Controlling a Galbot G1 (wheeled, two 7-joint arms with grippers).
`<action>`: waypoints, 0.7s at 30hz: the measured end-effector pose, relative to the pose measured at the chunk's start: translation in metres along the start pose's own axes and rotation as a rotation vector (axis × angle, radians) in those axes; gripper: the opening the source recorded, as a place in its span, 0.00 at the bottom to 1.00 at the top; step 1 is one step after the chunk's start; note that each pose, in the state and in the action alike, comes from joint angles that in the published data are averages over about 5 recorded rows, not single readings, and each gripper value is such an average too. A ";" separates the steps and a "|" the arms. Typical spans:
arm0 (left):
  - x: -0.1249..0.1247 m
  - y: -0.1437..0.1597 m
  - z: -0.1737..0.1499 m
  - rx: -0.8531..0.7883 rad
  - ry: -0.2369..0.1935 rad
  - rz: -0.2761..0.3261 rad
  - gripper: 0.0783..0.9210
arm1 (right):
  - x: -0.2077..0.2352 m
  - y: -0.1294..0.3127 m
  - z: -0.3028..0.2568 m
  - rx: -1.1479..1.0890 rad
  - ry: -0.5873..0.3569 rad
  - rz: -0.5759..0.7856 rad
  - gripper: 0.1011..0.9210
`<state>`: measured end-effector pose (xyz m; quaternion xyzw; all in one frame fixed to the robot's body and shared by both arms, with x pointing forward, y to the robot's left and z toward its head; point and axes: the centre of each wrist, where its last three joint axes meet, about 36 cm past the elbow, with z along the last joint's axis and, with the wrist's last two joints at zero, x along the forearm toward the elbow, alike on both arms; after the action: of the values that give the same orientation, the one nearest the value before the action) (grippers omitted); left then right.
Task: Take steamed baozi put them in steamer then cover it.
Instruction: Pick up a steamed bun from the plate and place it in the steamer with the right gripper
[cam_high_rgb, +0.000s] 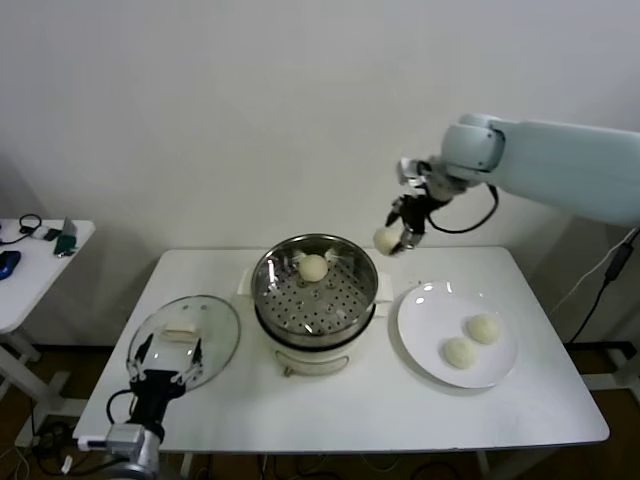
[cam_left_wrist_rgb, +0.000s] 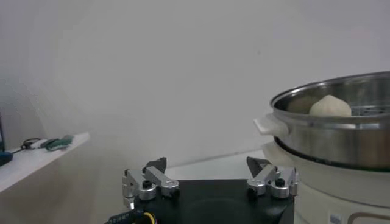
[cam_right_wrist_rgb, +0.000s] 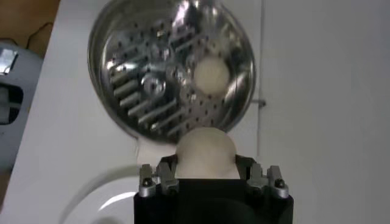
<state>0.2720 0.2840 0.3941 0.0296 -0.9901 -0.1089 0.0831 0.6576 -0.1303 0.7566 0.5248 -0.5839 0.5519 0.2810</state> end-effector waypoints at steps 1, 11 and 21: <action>0.000 0.000 0.000 0.000 -0.001 0.000 0.88 | -0.004 0.000 -0.011 0.014 0.000 -0.001 0.67; 0.003 0.004 -0.002 0.001 -0.005 -0.007 0.88 | -0.078 0.011 -0.090 0.123 0.040 -0.038 0.67; 0.002 0.004 -0.001 0.006 -0.006 -0.009 0.88 | -0.141 0.029 -0.111 0.184 0.093 -0.050 0.67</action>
<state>0.2700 0.2870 0.3966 0.0340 -0.9906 -0.1063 0.0795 0.6441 0.0118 0.6443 0.5367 -0.5040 0.6196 0.2722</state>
